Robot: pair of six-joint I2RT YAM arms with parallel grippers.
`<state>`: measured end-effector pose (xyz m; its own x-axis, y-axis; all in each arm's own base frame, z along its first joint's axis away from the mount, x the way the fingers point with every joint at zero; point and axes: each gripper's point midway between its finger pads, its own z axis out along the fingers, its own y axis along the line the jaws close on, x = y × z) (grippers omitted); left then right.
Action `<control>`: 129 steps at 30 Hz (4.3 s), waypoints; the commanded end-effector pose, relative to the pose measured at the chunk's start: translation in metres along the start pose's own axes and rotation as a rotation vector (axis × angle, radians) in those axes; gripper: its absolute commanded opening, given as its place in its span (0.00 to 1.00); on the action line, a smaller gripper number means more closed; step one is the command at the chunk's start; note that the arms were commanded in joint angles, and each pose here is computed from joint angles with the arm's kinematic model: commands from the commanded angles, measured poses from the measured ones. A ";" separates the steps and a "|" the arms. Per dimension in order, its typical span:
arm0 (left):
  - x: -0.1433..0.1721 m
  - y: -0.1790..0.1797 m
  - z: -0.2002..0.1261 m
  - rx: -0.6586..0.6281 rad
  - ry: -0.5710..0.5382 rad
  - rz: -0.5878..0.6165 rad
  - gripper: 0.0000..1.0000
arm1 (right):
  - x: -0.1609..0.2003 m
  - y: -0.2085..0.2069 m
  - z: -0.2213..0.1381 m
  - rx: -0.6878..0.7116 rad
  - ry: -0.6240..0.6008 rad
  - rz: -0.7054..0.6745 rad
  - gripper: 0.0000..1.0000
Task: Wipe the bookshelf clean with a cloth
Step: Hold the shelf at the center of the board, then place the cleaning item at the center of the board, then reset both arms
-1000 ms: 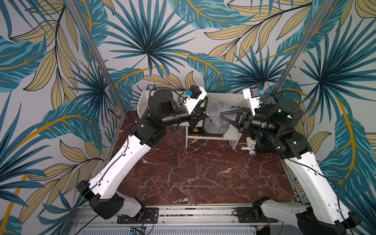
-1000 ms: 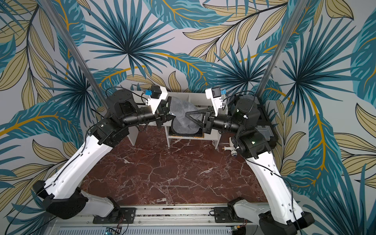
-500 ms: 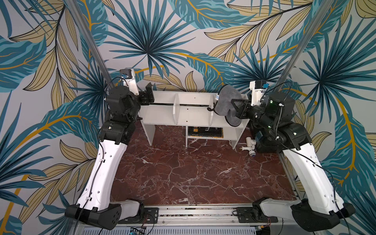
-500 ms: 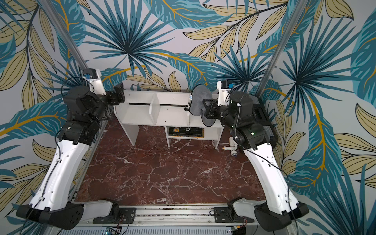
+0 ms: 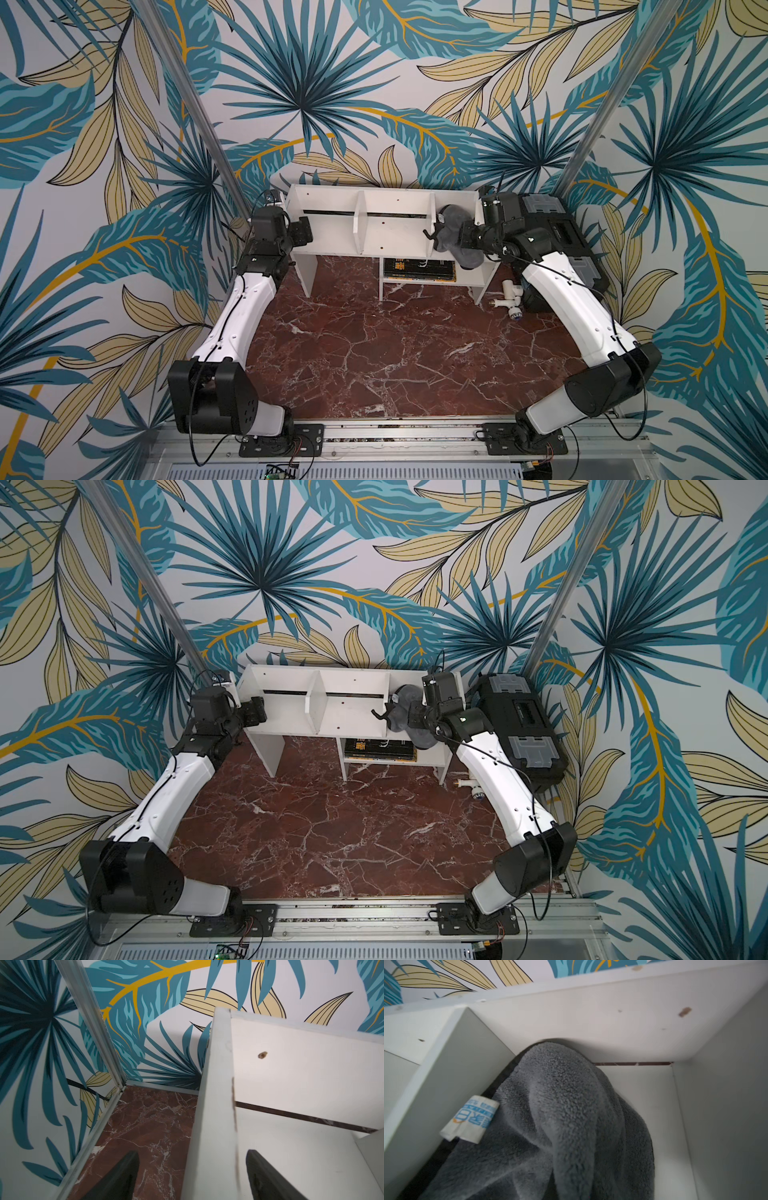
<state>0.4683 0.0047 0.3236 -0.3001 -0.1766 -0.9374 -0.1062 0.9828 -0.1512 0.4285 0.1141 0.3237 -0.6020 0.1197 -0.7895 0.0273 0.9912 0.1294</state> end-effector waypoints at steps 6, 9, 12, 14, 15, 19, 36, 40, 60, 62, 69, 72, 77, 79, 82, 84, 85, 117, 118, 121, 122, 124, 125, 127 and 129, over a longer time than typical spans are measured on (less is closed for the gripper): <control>-0.019 -0.008 -0.005 0.031 -0.088 -0.007 0.58 | -0.025 -0.046 -0.011 0.284 -0.066 -0.135 0.00; -0.015 -0.009 -0.012 0.033 -0.109 -0.002 0.56 | -0.038 -0.027 0.008 0.215 -0.092 -0.150 0.00; -0.006 -0.013 -0.015 0.043 -0.109 0.020 0.53 | -0.036 -0.002 0.022 0.101 -0.098 -0.131 0.00; -0.002 -0.018 -0.015 0.056 -0.099 0.034 0.50 | -0.030 0.014 0.018 0.029 -0.100 -0.117 0.00; -0.001 -0.021 -0.016 0.062 -0.098 0.040 0.49 | -0.025 0.021 0.013 -0.004 -0.102 -0.118 0.00; 0.000 -0.027 -0.017 0.074 -0.094 0.046 0.45 | -0.004 0.026 -0.012 -0.035 -0.103 -0.137 0.00; 0.005 -0.019 -0.036 0.022 -0.079 0.021 0.39 | 0.167 0.094 -0.099 -0.367 0.008 -0.199 0.00; 0.009 -0.017 -0.045 0.017 -0.064 0.013 0.48 | 0.209 0.130 -0.061 -0.450 0.054 -0.081 0.00; 0.120 -0.013 -0.131 -0.021 0.088 -0.022 1.00 | 0.225 0.095 -0.011 -0.189 0.001 -0.079 1.00; 0.117 -0.011 -0.130 -0.037 0.096 0.007 1.00 | 0.203 0.057 -0.034 -0.085 -0.107 -0.043 0.99; 0.099 0.028 -0.105 -0.330 -0.031 0.126 1.00 | 0.186 -0.046 -0.063 0.337 -0.360 -0.156 0.99; 0.098 0.034 -0.088 -0.381 -0.114 0.211 1.00 | 0.182 -0.059 -0.057 0.423 -0.381 -0.276 0.99; 0.118 0.053 -0.050 -0.405 -0.031 0.232 1.00 | 0.173 -0.131 -0.042 0.544 -0.363 -0.039 0.99; 0.124 0.062 -0.044 -0.423 -0.043 0.242 1.00 | 0.175 -0.159 -0.041 0.635 -0.381 -0.005 0.99; 0.140 0.077 -0.040 -0.427 -0.051 0.213 1.00 | 0.182 -0.189 -0.036 0.706 -0.369 0.017 0.99; 0.152 0.089 -0.036 -0.432 -0.051 0.154 1.00 | 0.189 -0.203 -0.026 0.716 -0.356 0.019 0.99; 0.161 0.091 -0.032 -0.425 -0.038 0.125 1.00 | 0.193 -0.210 -0.019 0.711 -0.354 0.032 0.99; 0.214 0.044 -0.002 -0.142 -0.059 0.235 1.00 | 0.171 -0.176 0.088 0.313 -0.382 -0.024 0.99; 0.214 0.044 -0.001 -0.141 -0.059 0.236 1.00 | 0.171 -0.176 0.088 0.313 -0.384 -0.024 0.99; 0.214 0.044 -0.001 -0.141 -0.059 0.235 1.00 | 0.171 -0.176 0.088 0.314 -0.384 -0.024 0.99; 0.214 0.044 -0.001 -0.140 -0.057 0.236 1.00 | 0.171 -0.177 0.088 0.314 -0.382 -0.023 1.00; 0.214 0.044 -0.001 -0.140 -0.057 0.236 1.00 | 0.171 -0.177 0.087 0.314 -0.384 -0.023 0.99; 0.214 0.044 -0.001 -0.141 -0.056 0.236 1.00 | 0.170 -0.176 0.087 0.313 -0.385 -0.023 1.00; 0.214 0.044 -0.001 -0.140 -0.056 0.236 1.00 | 0.171 -0.176 0.088 0.313 -0.384 -0.024 1.00; 0.214 0.044 -0.001 -0.140 -0.056 0.236 1.00 | 0.171 -0.176 0.088 0.313 -0.384 -0.023 1.00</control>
<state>0.3979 0.0102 0.1088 -0.3033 0.0585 -0.9511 -0.1676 0.9793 0.1137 0.3870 -0.0362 0.1020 -0.3060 0.0392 -0.9512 0.2863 0.9567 -0.0526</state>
